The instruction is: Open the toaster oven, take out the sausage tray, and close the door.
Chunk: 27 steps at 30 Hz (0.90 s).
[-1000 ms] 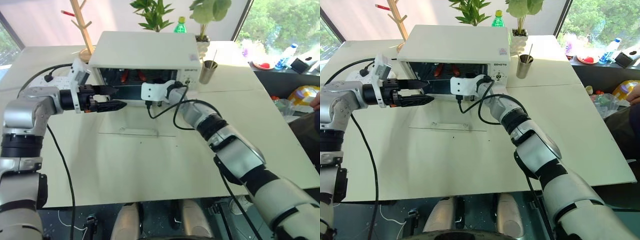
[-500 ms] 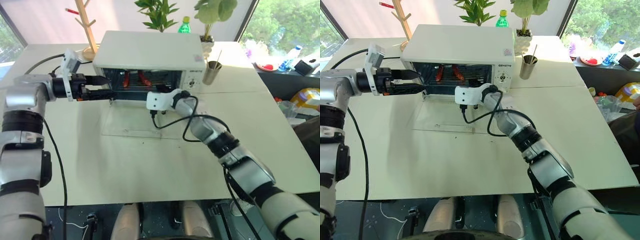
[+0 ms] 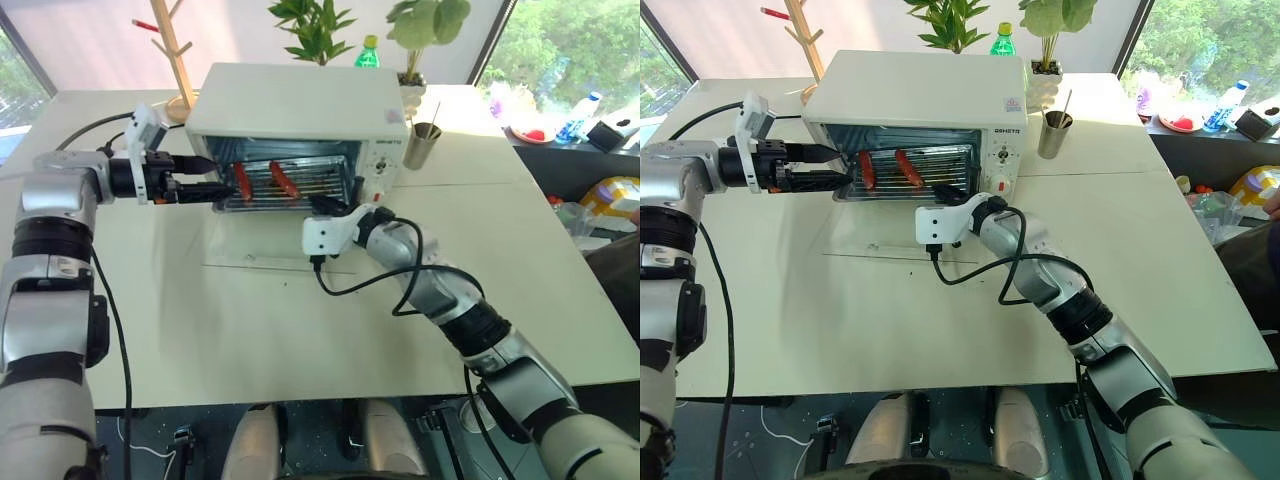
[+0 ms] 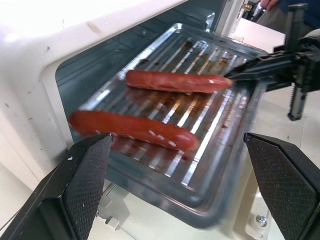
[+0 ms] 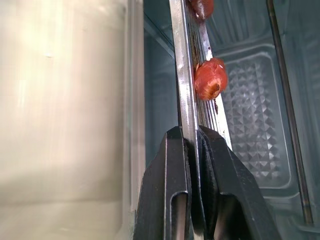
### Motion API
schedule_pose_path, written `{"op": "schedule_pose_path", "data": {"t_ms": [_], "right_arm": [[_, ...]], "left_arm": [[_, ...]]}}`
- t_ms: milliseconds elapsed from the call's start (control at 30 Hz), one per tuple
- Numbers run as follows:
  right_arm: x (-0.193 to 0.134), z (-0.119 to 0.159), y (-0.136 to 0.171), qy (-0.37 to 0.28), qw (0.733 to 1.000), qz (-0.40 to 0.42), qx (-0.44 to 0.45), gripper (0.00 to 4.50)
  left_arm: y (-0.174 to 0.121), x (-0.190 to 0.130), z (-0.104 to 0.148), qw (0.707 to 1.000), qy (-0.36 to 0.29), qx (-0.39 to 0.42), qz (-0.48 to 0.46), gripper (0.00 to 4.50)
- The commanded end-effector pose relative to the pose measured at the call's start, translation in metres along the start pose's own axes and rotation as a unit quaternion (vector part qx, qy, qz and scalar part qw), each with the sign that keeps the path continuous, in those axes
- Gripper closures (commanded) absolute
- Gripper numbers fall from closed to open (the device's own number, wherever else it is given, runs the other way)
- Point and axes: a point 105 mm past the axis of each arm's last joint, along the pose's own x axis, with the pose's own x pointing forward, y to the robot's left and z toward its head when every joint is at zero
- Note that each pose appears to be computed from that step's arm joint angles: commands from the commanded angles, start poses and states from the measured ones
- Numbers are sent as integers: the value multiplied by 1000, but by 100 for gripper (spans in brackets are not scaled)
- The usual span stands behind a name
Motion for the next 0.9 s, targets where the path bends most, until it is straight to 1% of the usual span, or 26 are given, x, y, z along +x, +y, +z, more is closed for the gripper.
{"op": "schedule_pose_path", "data": {"t_ms": [33, 333, 467, 633, 900], "right_arm": [[-8, -7, -8, 9, 1000, -16, 7, 442], [-22, -7, -5, 0, 1000, -20, 7, 442], [-38, -6, 1, -15, 1000, -11, 2, 442], [-55, -9, 2, -21, 1000, -18, -6, 442], [-66, -10, 2, -39, 996, -34, -68, 442]], "left_arm": [[2, -5, 16, 1000, -18, 21, 10, 0], [3, -6, 20, 1000, -17, 24, 10, 0], [3, -5, 21, 1000, -15, 25, 9, 0], [3, -3, 20, 1000, -17, 23, 7, 0], [-6, -20, 30, 999, -43, 3, -3, 0]]}}
